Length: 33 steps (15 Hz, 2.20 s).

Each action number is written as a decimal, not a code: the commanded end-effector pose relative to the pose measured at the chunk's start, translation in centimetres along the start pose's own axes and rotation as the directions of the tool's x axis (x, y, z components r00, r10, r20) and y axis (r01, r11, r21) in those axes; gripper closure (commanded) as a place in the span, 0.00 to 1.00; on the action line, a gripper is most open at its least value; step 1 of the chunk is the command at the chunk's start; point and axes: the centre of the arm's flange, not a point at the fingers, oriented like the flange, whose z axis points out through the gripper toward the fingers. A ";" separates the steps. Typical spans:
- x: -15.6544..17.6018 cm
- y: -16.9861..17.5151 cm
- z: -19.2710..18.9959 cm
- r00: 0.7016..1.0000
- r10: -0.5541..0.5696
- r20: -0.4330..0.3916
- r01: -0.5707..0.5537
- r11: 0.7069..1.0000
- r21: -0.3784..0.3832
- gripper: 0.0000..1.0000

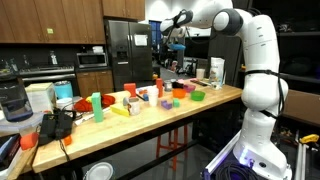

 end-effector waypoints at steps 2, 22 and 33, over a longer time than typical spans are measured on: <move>1.0 0.3 0.6 0.998 -0.051 0.027 0.050 0.998 0.050 0.00; 3.6 -1.2 3.9 0.965 -0.251 0.079 0.231 0.951 0.205 0.00; 5.6 -0.2 5.6 0.961 -0.252 0.110 0.221 0.946 0.239 0.00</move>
